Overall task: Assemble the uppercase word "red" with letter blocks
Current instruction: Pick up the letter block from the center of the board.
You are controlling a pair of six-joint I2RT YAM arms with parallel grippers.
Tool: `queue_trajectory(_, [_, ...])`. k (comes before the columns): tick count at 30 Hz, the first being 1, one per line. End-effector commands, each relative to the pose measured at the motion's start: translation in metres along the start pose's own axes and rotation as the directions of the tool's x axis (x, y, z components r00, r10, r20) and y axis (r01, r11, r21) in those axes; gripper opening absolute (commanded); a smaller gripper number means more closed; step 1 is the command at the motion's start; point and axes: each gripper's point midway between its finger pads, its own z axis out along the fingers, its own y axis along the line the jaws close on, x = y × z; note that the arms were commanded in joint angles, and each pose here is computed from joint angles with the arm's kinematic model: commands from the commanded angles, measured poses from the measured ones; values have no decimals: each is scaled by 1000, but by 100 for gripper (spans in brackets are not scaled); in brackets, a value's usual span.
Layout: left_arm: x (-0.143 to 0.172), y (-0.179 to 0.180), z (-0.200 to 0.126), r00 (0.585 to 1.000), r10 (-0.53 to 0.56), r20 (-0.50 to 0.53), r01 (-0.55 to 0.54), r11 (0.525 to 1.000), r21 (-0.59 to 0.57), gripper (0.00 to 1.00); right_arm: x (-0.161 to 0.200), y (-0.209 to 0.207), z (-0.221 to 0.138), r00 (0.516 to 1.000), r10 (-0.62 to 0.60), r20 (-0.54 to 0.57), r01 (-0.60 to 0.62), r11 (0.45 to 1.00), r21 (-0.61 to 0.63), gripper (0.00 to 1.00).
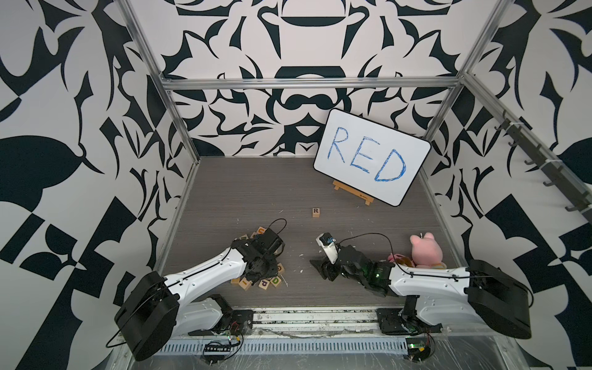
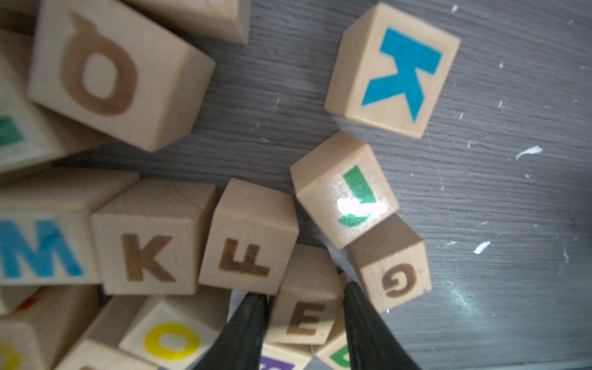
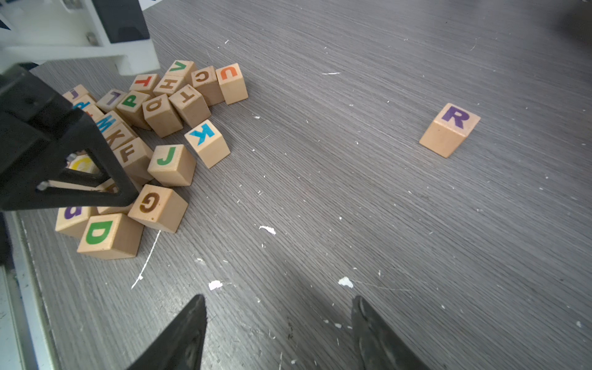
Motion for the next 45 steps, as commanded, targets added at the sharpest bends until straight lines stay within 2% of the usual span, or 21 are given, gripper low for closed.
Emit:
queue_trajectory(1, [4,2,3,1000,-9,-23,8,1000,-19,45,-15,1,-1,999,-1,42,1,1000,7,70])
queue_trajectory(9, [-1,5,2,1000,-5,-14,4,998,-61,43,-14,1,-1,999,-3,39,3,1000,7,70])
queue_trajectory(26, [-8,0,-6,1000,-10,20,11,999,-46,35,-15,0,-1,999,-2,42,2,1000,11,70])
queue_trajectory(39, [-20,-8,-49,988,-69,135,59,995,75,34,-17,0,-5,998,5,59,-6,1000,8,70])
queue_trajectory(40, [-22,-10,-53,986,-80,146,68,994,89,33,-20,-7,-6,997,6,75,-10,999,46,70])
queue_trajectory(45, [-29,-26,-73,978,-125,165,97,981,167,32,-25,-12,-14,993,47,109,-54,996,64,70])
